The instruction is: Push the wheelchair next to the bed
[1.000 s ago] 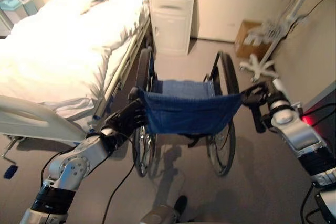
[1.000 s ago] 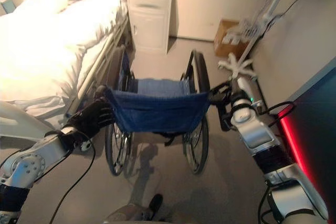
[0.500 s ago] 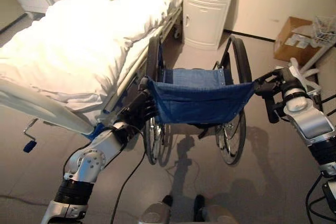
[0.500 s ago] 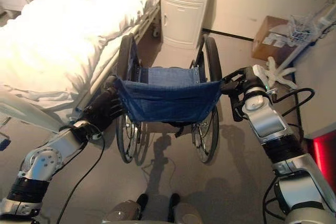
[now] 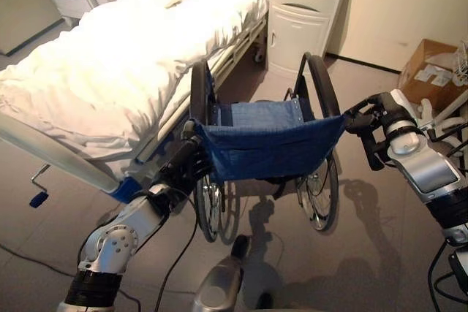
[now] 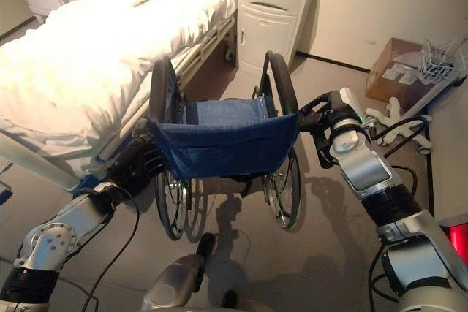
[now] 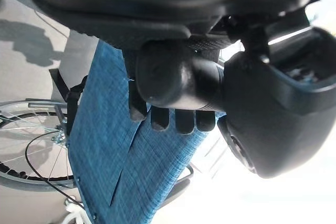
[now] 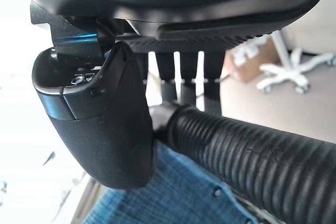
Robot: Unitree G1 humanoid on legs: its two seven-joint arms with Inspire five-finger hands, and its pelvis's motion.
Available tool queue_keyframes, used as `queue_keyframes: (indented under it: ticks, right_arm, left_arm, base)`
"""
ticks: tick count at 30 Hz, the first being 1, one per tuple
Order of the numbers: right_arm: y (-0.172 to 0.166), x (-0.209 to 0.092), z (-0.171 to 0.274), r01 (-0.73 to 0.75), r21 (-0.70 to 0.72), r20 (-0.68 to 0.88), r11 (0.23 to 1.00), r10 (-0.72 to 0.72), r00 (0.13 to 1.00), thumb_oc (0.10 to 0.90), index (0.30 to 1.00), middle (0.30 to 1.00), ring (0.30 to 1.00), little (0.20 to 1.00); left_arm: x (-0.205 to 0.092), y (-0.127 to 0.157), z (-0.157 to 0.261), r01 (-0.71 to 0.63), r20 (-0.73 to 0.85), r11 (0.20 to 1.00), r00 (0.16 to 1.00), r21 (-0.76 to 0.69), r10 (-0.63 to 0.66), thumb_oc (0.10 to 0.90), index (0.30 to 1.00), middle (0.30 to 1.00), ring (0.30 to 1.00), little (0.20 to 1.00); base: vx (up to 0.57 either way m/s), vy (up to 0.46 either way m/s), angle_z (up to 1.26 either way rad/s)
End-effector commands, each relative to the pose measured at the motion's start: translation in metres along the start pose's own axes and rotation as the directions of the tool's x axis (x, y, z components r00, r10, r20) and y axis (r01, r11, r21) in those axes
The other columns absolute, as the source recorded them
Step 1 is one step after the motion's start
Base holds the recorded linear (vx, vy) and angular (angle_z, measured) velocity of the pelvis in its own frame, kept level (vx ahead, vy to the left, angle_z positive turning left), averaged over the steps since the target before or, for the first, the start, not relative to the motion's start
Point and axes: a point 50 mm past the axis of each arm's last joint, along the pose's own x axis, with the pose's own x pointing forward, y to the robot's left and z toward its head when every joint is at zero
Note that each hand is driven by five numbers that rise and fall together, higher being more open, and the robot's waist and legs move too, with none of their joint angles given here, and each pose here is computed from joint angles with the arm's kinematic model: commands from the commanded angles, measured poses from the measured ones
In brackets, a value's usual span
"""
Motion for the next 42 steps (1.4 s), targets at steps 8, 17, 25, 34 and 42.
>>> queue_keyframes:
  ticks: [8,17,25,34,42]
  right_arm:
    - [0.051,-0.029,0.078,-0.242,0.161,0.444,0.957,0.149,0.884,0.400,0.300,0.300,0.300,0.300]
    - [0.068,-0.044,0.087,-0.300,0.180,0.495,0.937,0.177,0.851,0.400,0.300,0.300,0.300,0.300]
    - [0.059,-0.040,0.084,-0.283,0.161,0.495,0.945,0.171,0.852,0.400,0.300,0.300,0.300,0.300]
    - [0.052,-0.040,0.089,-0.284,0.214,0.464,0.935,0.159,0.872,0.400,0.300,0.300,0.300,0.300]
    - [0.059,-0.041,0.071,-0.259,0.200,0.413,0.945,0.158,0.897,0.400,0.300,0.300,0.300,0.300]
  left_arm:
    - [0.010,-0.035,0.063,0.137,0.183,0.987,0.972,0.084,-0.150,0.400,0.300,0.300,0.300,0.300]
    - [0.016,-0.046,0.070,0.136,0.187,0.987,0.971,0.087,-0.150,0.400,0.300,0.300,0.300,0.300]
    - [0.021,-0.047,0.063,0.128,0.205,0.990,0.969,0.050,-0.136,0.400,0.300,0.300,0.300,0.300]
    - [0.020,-0.052,0.059,0.128,0.192,0.990,0.972,0.052,-0.136,0.400,0.300,0.300,0.300,0.300]
    - [0.021,-0.060,0.043,0.168,0.159,0.986,0.973,0.004,-0.167,0.400,0.300,0.300,0.300,0.300]
  base:
    - [0.37,0.113,-0.05]
    - [0.20,0.085,0.01]
    - [0.12,-0.030,0.09]
    - [0.16,-0.168,0.32]
    - [0.10,-0.017,0.24]
